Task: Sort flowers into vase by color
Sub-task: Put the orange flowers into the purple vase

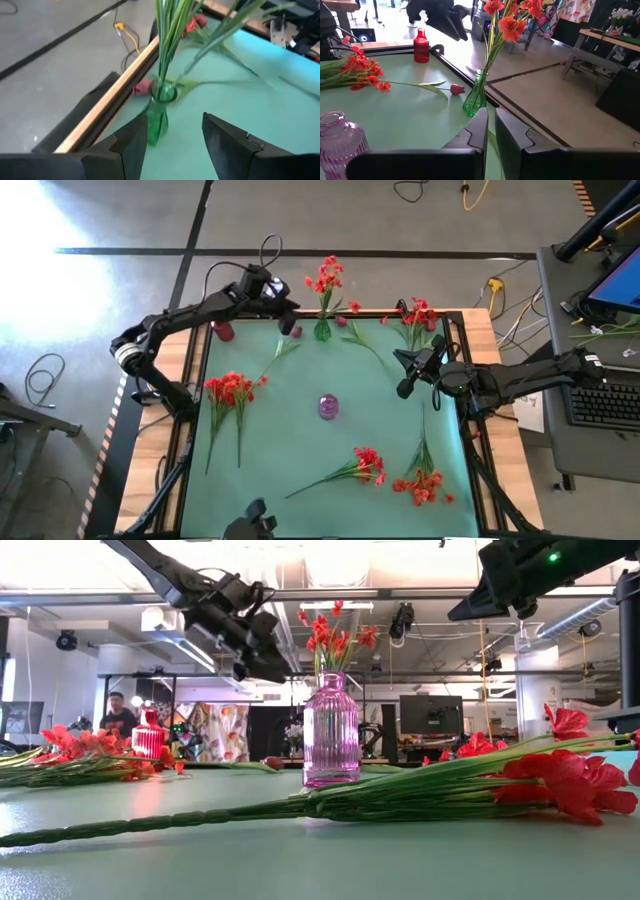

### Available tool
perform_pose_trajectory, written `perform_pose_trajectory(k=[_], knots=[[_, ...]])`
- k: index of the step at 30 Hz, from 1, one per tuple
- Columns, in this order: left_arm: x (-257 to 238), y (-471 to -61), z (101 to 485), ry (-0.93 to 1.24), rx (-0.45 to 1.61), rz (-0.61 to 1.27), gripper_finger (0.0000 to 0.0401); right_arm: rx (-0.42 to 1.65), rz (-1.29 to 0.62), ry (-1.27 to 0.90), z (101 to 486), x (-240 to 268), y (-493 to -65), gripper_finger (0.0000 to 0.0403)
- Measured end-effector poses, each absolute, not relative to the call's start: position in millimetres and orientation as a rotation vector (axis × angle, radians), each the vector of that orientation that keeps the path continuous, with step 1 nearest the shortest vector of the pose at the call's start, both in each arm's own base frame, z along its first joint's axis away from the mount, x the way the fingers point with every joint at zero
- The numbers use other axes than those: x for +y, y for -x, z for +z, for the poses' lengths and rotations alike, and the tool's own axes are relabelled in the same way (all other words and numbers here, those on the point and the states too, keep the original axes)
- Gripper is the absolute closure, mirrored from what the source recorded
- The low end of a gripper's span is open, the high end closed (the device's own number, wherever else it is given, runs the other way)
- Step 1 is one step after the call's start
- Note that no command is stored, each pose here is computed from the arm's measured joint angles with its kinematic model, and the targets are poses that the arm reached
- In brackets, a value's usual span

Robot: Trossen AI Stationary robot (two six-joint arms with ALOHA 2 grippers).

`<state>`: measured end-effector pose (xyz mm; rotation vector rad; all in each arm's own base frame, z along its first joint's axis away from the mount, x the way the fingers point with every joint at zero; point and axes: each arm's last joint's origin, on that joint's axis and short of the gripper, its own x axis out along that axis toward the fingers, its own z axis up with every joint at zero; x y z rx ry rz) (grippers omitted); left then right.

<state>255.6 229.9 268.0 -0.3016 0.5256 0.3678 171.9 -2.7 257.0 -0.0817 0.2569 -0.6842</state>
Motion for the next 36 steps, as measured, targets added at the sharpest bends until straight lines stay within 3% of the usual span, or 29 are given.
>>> perform_pose_trajectory(k=[21, 27, 36], knots=[[172, -236, 252, 0.63, 0.989, 0.387, 0.0224, 0.257, -0.684, 0.082, 257, -3, -172, 0.0374], [142, -233, 251, 0.574, 1.197, 0.546, 0.0224, 0.25, -0.684, 0.063, 257, -3, -172, 0.0374], [104, -242, 259, 0.538, 1.215, 0.506, 0.0224, 0.235, -0.68, 0.016, 257, -2, -172, 0.0374]])
